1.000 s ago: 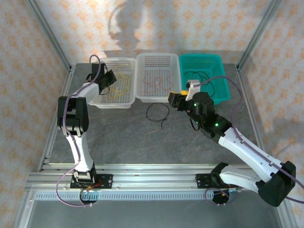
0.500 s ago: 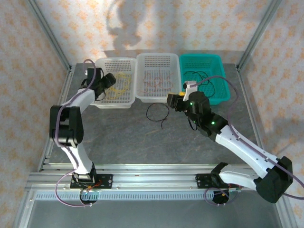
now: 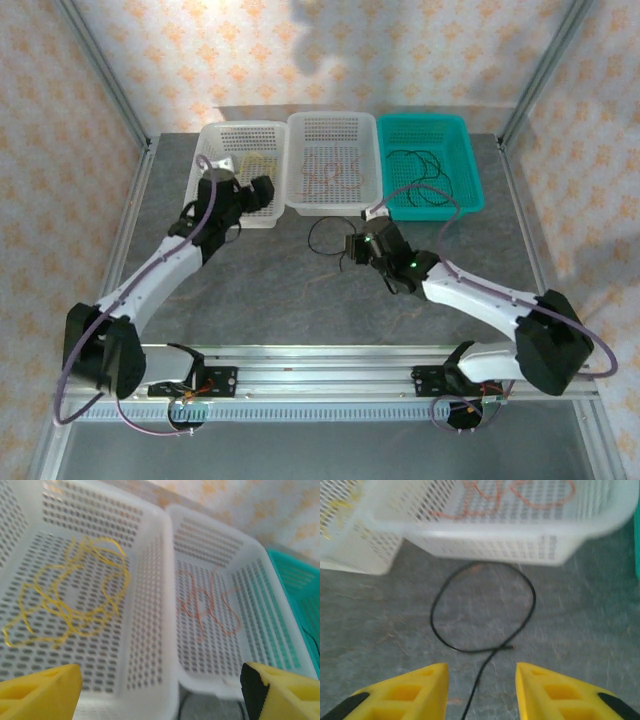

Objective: Untangle the cables

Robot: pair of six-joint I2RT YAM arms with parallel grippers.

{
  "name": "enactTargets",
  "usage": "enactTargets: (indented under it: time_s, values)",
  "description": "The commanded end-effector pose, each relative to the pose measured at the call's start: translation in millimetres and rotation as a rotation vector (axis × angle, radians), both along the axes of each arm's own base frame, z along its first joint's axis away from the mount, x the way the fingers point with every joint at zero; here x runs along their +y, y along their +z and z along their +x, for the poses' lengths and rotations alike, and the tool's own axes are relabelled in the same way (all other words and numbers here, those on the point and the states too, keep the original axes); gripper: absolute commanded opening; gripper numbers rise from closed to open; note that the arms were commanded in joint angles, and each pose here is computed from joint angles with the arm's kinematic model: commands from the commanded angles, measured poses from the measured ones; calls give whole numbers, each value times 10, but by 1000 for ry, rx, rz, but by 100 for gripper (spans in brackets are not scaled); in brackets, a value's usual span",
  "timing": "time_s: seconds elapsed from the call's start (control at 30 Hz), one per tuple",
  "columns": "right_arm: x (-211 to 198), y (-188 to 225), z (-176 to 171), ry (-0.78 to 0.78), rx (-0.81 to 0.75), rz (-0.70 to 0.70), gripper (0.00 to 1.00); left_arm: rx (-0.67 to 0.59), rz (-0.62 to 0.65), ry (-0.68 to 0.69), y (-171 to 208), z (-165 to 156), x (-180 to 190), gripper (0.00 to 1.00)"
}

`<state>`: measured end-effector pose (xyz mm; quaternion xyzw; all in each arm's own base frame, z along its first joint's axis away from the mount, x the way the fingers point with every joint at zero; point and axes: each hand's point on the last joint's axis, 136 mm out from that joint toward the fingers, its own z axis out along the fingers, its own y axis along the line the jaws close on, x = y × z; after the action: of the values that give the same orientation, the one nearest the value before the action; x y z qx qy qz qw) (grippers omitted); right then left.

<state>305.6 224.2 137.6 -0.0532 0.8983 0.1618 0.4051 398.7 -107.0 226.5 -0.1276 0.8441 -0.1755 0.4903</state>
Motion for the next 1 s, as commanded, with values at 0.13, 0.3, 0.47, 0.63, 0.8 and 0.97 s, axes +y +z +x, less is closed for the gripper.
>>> enactTargets:
  time_s: [0.13, 0.3, 0.47, 0.63, 0.8, 0.97]
  values:
    - [-98, -403, -3, -267, 83, 140, 36, -29, -60, 11, -262, -515, -383, 84]
    - [42, -549, -64, -257, 144, 211, 42, 8, -68, -13, -548, -743, -559, 83]
    - [266, -582, -193, -180, 180, 217, 50, -5, -108, -18, -632, -902, -601, 82]
    - [284, -728, -292, -187, 239, 154, 50, -3, -153, -16, -751, -1055, -609, 81]
    - [281, -839, -346, -195, 285, 112, 50, -3, -141, -7, -783, -1073, -589, 81]
    - [347, -877, -347, -176, 306, 106, 43, -8, -121, -17, -759, -1045, -617, 81]
